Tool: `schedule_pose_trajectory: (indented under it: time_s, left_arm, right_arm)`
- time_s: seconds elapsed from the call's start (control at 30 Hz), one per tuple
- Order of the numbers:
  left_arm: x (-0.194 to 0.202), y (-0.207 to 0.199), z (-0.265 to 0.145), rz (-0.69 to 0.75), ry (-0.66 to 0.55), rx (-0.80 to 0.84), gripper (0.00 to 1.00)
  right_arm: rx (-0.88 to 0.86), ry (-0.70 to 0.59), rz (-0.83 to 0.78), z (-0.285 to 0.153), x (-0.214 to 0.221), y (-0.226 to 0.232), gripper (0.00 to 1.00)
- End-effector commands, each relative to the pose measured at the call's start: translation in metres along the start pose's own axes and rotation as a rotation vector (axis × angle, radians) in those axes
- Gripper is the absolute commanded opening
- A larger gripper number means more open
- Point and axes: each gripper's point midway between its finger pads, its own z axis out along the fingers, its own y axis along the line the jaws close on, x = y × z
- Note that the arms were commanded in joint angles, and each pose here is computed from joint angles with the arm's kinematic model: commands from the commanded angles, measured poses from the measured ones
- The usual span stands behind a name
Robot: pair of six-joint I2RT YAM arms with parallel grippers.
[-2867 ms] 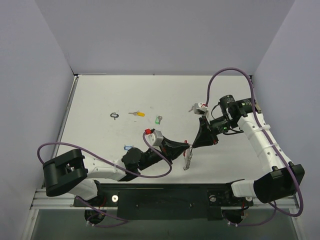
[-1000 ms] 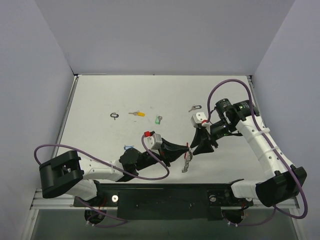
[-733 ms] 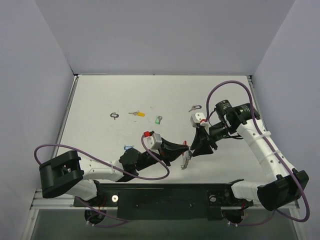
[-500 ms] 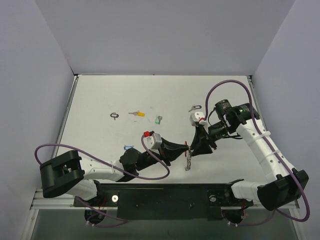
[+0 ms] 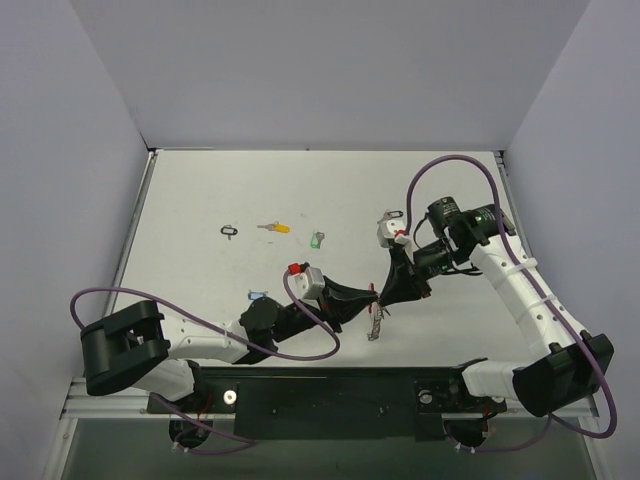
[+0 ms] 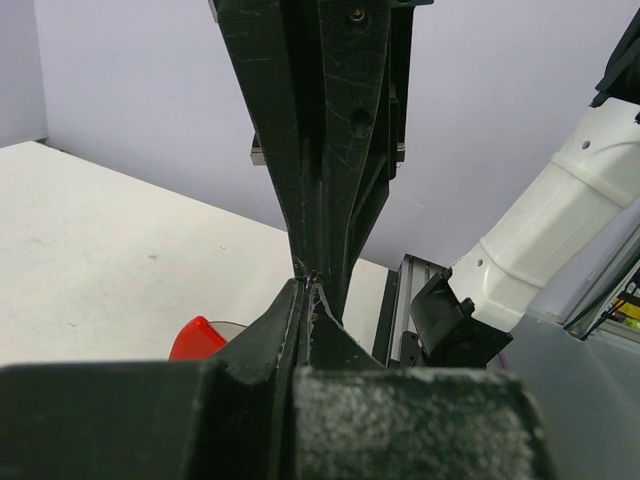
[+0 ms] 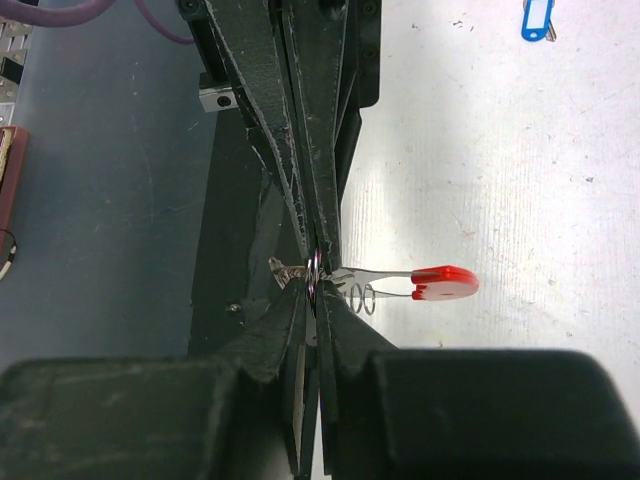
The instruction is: Put the keys on the keyring
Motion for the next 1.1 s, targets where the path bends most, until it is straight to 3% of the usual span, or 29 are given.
schedule_pose_trajectory:
  time_s: [0.0,0.27,0.43,0.63,0.73,0.87,1.07]
  left_arm:
    - [-0.032,-0.009,0.010,0.003,-0.118,0.026,0.00]
    - [-0.026,-0.004,0.005,-0.032,-0.087,0.007,0.02]
    - [-0.021,-0.003,-0.006,-0.065,-0.035,-0.009,0.45]
    - [-0.003,0.007,-0.037,-0.012,0.130,-0.067,0.68]
    - [0.009,0.010,-0.050,0.043,0.239,-0.082,0.71]
    - [0.002,0.004,-0.050,0.158,0.270,-0.025,0.72]
    - [0.006,-0.002,-0.023,0.288,0.319,0.052,0.62]
  right_arm:
    - [-0.020,-0.033,0.031,0.001,-0.012,0.004,0.00]
    - [0.070,0.039,0.092,-0.001,-0.001,-0.010,0.00]
    - [0.119,0.126,0.101,-0.003,0.014,-0.014,0.00]
    - [0.092,0.299,0.012,-0.013,0.036,-0.002,0.00]
    - [0.030,0.394,0.011,-0.021,0.044,0.010,0.00]
    - [-0.016,0.436,0.011,-0.023,0.048,0.014,0.00]
    - [-0.031,0.486,0.012,-0.021,0.054,0.012,0.00]
